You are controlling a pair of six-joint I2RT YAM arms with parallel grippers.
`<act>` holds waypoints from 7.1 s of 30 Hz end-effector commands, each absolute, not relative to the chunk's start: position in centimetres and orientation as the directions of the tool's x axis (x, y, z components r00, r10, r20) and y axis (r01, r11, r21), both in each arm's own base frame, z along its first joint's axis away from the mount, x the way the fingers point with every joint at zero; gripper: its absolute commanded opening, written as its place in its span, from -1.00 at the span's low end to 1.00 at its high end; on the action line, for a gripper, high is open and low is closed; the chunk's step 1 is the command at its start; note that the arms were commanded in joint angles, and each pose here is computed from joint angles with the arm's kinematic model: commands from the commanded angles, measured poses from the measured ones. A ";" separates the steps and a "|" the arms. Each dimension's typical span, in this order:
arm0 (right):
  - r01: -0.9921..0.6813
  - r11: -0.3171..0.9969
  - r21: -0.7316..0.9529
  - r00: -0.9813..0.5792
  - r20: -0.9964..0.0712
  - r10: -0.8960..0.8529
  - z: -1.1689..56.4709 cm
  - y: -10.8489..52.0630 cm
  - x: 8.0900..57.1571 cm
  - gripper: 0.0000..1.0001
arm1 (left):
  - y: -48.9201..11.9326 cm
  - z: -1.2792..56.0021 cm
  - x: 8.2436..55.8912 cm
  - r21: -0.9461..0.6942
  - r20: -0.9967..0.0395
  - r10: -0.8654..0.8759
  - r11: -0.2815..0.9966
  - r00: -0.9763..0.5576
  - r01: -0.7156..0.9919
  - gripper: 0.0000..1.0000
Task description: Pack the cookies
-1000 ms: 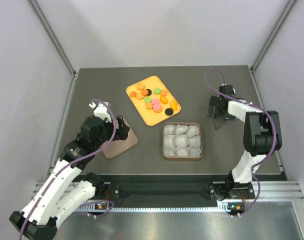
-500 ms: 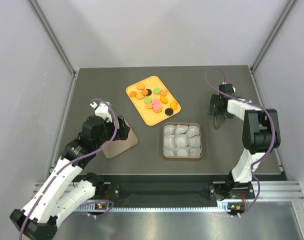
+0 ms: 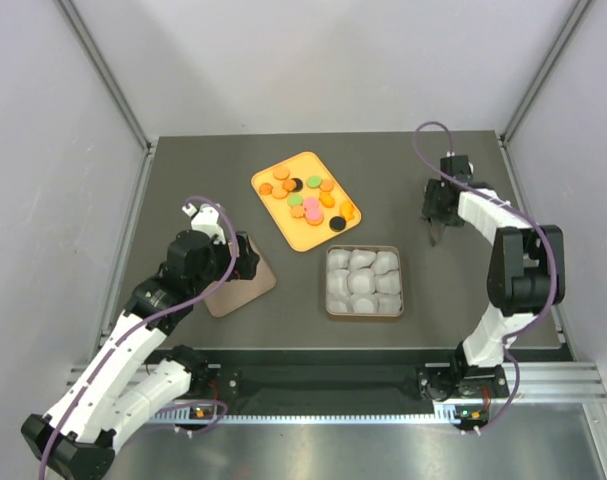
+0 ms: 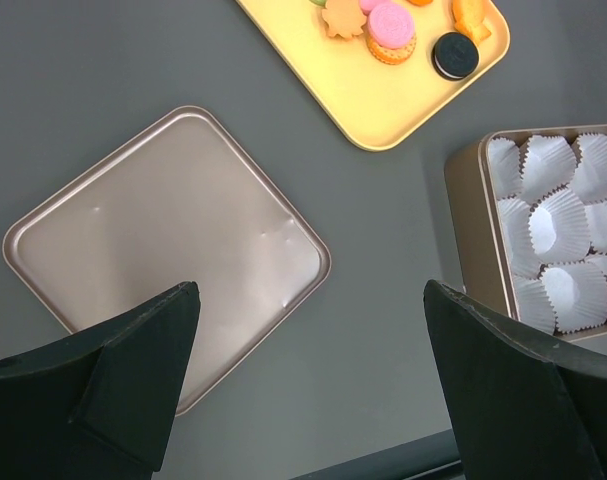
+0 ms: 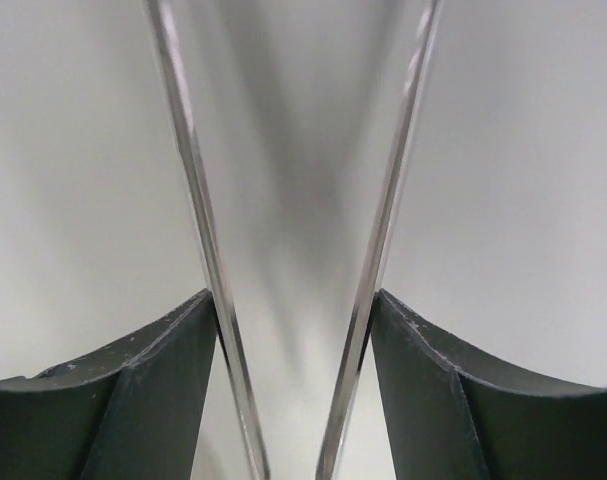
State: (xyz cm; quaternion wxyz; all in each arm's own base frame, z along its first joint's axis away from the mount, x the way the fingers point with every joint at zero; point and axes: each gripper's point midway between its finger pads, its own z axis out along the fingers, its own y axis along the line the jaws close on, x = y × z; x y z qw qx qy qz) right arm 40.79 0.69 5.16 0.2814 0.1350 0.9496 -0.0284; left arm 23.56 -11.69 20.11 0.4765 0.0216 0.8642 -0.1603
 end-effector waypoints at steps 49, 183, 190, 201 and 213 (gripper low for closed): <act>-0.402 0.915 0.032 -0.655 -0.708 -0.264 16.9 30.1 34.3 -0.14 | -10.2 20.9 23.1 -0.267 -0.851 -0.171 0.955 -0.496 0.129 0.96; -0.416 0.906 0.081 -0.605 -0.768 -0.209 19.4 29.5 32.7 -0.34 | -10.3 20.2 23.4 -0.256 -0.840 -0.159 0.959 -0.518 0.121 0.97; -0.427 0.897 0.116 -0.588 -0.789 -0.178 22.0 27.7 30.4 -0.35 | -10.3 20.0 23.4 -0.253 -0.838 -0.157 0.960 -0.522 0.117 0.97; -0.438 0.880 0.182 -0.619 -0.771 -0.149 23.3 20.7 21.9 -0.34 | -10.3 19.8 23.5 -0.249 -0.834 -0.153 0.962 -0.530 0.113 0.97; -0.445 0.861 0.246 -0.680 -0.718 -0.146 19.7 19.5 18.5 -0.34 | -10.2 19.7 23.5 -0.246 -0.835 -0.153 0.963 -0.529 0.110 0.97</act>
